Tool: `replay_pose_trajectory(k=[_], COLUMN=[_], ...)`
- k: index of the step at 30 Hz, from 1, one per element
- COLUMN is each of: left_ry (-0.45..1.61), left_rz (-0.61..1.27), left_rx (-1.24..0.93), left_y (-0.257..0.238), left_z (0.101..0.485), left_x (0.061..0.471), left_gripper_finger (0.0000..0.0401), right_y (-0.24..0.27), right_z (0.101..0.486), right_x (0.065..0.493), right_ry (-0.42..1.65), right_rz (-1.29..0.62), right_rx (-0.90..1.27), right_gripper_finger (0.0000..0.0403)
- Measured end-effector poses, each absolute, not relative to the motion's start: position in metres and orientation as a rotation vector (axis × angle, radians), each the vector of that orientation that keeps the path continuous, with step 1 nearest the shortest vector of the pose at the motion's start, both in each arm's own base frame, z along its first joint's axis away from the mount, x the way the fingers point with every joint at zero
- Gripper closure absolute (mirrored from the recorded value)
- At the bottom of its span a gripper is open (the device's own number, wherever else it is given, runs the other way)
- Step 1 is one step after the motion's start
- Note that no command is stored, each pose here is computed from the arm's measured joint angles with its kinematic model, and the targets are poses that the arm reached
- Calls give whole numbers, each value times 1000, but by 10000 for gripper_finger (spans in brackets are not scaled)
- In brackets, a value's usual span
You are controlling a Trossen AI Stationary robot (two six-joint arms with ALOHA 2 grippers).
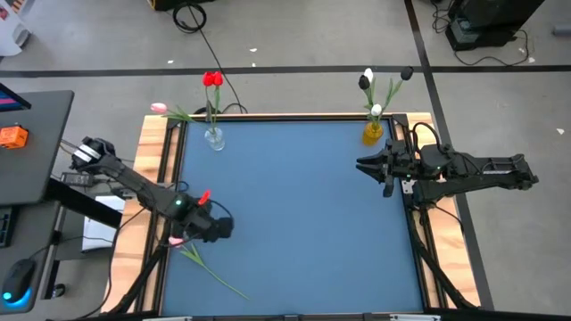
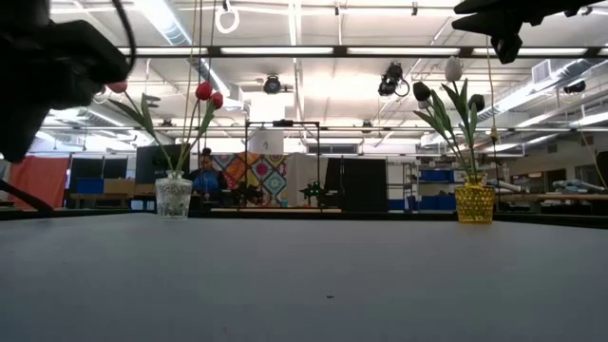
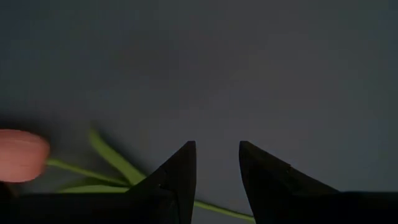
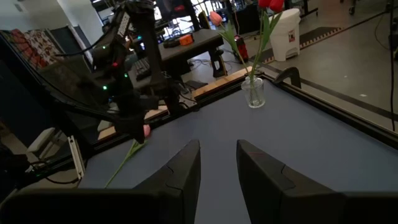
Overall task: Sort flowers into vase by color
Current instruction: Put the pink tulip into the transparent vase
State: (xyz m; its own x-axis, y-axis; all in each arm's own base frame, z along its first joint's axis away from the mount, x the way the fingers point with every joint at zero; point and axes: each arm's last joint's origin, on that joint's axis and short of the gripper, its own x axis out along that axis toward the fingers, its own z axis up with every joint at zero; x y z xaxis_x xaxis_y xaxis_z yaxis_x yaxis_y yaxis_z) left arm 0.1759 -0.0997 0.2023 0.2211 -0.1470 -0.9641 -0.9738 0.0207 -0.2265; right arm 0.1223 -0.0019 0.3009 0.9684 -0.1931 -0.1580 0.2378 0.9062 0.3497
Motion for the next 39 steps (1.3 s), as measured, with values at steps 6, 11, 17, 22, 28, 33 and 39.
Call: replay_pose_trajectory(k=[6,11,17,22,28,33,39], left_ry=[1155,1166,1384,1402,1462,1537,1509], left_rz=[893,861,818,841,705,662,543], left_rx=[-1432,-1459,-1501,-1486,-1393,-1356,-1380], left_y=[-90,-89,-91,-91,-96,-98,-106], left_z=[198,190,178,175,176,176,175], left_x=[194,207,213,213,211,207,215], left_gripper_finger=[275,275,275,275,275,275,275], right_y=[-2,-2,-2,-2,-2,-2,-2], right_z=[301,301,301,301,301,301,301], right_x=[122,122,122,122,122,122,122], right_ry=[121,121,121,121,121,121,121], right_rz=[-223,-223,-223,-223,-223,-223,-223], right_rx=[376,376,376,376,376,376,376], right_gripper_finger=[290,290,290,290,290,290,290])
